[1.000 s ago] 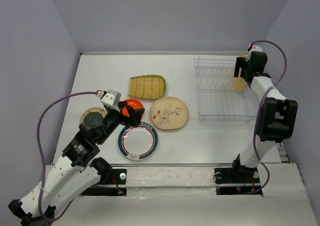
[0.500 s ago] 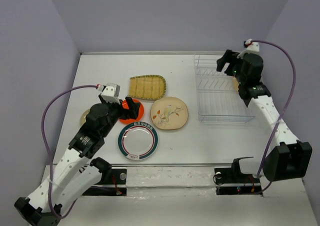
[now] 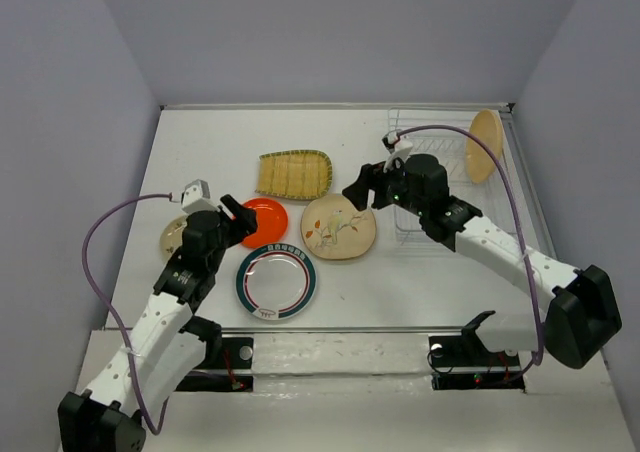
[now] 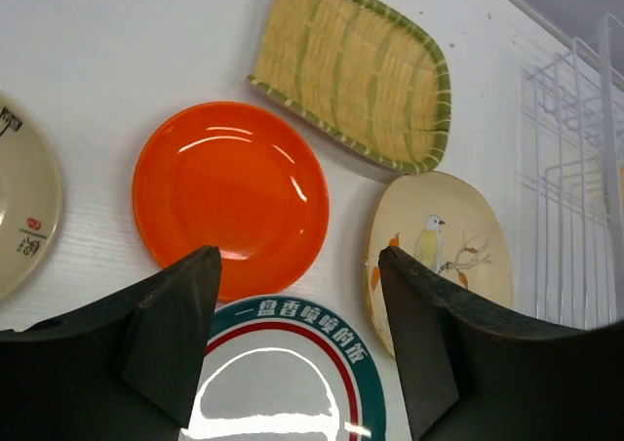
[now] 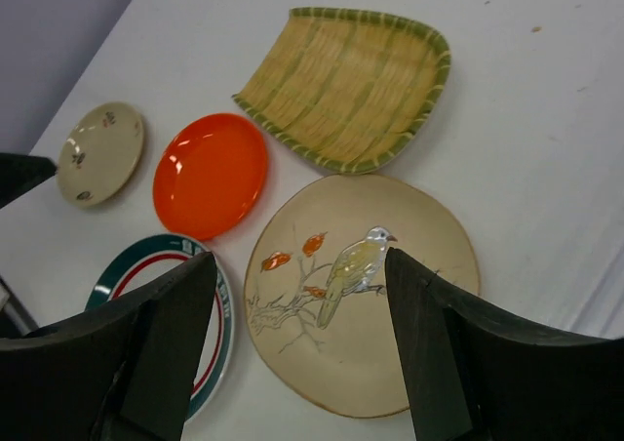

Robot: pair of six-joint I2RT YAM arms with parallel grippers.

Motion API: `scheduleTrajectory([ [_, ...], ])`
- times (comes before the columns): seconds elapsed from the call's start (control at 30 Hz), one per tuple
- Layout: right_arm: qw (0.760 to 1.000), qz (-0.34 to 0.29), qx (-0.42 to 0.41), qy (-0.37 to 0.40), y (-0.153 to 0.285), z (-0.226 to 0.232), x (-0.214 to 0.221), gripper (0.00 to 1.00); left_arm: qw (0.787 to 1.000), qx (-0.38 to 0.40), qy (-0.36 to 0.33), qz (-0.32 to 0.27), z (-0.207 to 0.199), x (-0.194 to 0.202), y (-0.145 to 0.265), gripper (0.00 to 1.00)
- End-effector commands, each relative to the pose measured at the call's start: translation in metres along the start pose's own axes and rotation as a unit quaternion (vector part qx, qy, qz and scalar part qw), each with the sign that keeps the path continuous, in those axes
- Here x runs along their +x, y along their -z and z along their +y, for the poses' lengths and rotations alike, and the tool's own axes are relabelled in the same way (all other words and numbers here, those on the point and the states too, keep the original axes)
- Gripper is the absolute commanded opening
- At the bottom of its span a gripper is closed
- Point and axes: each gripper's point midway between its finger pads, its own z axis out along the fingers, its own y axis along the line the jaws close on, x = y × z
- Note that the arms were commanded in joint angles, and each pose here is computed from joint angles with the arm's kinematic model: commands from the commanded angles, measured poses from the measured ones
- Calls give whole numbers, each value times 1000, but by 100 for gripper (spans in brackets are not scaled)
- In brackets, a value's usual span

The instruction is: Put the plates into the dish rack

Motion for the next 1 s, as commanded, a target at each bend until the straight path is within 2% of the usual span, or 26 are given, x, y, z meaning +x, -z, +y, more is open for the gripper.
scheduleTrajectory([
  [0.0, 998, -26, -57, 9, 3, 30, -1, 75, 991, -36, 125, -33, 30, 10, -18, 73],
  [0.3, 996, -10, -87, 13, 10, 44, 18, 75, 980, -117, 161, -6, 77, 46, -52, 69],
  [0.43, 995, -8, -98, 13, 14, 47, 19, 75, 975, -137, 175, -21, 92, 46, -62, 62],
  [0.5, 995, -8, -100, 13, 13, 48, 19, 75, 971, -151, 184, -3, 105, 61, -64, 60],
  [0.73, 994, -9, -106, 19, 14, 51, 15, 75, 971, -144, 191, 12, 108, 70, -78, 56],
  [0.87, 994, 0, -113, 9, 12, 53, 19, 75, 972, -146, 186, 8, 112, 72, -80, 47],
  [0.97, 993, 4, -116, 7, 10, 55, 20, 75, 973, -140, 184, -13, 113, 67, -79, 33],
])
